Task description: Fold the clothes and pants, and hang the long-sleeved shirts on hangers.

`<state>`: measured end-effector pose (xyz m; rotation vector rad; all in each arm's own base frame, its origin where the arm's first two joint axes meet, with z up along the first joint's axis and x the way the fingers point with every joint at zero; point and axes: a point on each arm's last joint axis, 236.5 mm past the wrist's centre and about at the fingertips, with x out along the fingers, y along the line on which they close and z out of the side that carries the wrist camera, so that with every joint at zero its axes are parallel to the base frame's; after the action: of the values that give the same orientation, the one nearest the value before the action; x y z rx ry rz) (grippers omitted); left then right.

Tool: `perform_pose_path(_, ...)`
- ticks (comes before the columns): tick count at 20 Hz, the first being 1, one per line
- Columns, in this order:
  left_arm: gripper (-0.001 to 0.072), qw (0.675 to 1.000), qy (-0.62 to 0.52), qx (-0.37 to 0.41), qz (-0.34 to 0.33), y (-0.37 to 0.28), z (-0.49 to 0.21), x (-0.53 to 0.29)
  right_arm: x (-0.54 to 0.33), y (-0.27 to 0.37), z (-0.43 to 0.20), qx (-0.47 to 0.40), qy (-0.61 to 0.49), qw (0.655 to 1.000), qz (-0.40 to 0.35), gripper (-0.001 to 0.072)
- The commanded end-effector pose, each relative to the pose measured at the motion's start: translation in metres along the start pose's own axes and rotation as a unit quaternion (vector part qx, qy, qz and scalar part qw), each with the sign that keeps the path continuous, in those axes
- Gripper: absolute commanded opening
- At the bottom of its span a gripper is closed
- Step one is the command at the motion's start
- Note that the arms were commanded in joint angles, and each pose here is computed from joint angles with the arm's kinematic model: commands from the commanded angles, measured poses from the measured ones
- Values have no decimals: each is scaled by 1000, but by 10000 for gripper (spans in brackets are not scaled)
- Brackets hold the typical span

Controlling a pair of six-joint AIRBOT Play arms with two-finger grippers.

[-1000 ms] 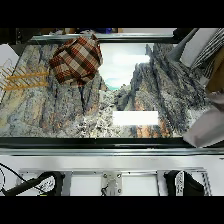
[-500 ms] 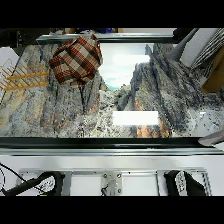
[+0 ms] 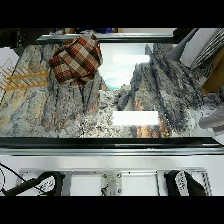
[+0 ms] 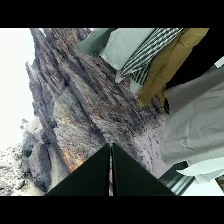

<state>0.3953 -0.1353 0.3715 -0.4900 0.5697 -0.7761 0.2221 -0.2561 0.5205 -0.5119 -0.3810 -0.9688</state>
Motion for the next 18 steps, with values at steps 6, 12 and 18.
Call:
perform_pose_path(6,14,1000,1,1,0,0,0,0,7,-33,-21,-14,21,999,-44,6)
perform_pose_path(12,14,1000,21,1,-3,-2,-10,0,20,-59,-48,-3,45,996,-78,6)
perform_pose_path(18,14,999,40,1,-6,-3,-19,-1,28,-88,-65,15,55,992,-112,6)
